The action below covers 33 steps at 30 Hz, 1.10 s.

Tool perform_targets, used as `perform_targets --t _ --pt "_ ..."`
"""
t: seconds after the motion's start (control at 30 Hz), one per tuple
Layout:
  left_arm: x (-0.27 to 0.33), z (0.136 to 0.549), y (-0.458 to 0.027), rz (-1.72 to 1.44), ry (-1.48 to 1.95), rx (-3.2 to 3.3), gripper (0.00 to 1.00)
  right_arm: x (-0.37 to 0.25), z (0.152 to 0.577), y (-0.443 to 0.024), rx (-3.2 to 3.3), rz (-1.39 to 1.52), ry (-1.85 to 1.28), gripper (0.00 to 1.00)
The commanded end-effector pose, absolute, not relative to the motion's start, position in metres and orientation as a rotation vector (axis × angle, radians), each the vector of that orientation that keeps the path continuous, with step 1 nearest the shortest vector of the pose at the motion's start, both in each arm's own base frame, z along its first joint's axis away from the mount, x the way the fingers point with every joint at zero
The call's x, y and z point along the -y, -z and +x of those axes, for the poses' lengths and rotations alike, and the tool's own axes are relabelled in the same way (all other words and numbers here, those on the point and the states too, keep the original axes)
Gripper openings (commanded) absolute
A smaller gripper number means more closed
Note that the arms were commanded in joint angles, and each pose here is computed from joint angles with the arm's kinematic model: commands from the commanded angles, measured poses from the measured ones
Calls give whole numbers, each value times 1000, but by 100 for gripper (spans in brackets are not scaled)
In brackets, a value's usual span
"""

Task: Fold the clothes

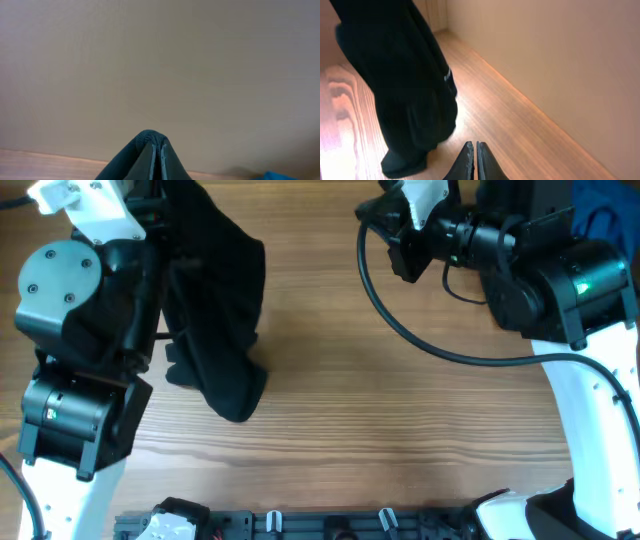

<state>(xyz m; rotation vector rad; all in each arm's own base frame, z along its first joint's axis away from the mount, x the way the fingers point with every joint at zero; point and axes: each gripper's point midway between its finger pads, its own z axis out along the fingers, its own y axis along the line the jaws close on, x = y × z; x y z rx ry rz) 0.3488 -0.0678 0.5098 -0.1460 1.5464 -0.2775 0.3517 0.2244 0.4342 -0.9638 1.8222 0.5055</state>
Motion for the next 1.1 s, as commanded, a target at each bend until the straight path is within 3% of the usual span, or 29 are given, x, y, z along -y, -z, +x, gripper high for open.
perform_targets --t 0.0,0.03,0.13,0.3,0.53,0.67,0.9,0.93,0.97,1.0,1.07 --pt "63 341 -526 -146 273 -1504 4 -230 351 -406 -1935 -978 -584 39" --pt "63 341 -526 -147 271 -1505 4 -237 348 -384 -1993 -1032 -655 69" --pt "63 341 -531 -148 274 -1484 4 -257 348 -335 -2095 -1143 -819 82" --pt "62 339 -543 -139 272 -1440 4 -301 353 -266 -2038 -1375 -1080 87" --pt "62 338 -544 -139 274 -1432 4 -374 325 -219 -1796 -1644 -1248 89" --pt "62 339 -542 -138 270 -1443 4 -399 365 -207 -1899 -1475 -1146 83" --pt "62 339 -538 -137 267 -1459 4 -378 441 -190 -2146 -1113 -709 78" --pt "62 339 -538 -137 267 -1458 4 -379 442 -191 -2143 -1113 -709 76" --pt "62 339 -538 -137 266 -1459 4 -379 442 -191 -2142 -1113 -707 47" --pt "62 339 -538 -137 266 -1459 4 -378 443 -190 -2147 -1109 -703 10" --pt "59 339 -537 -150 249 -1460 4 -369 449 -190 -2172 -1066 -707 4"
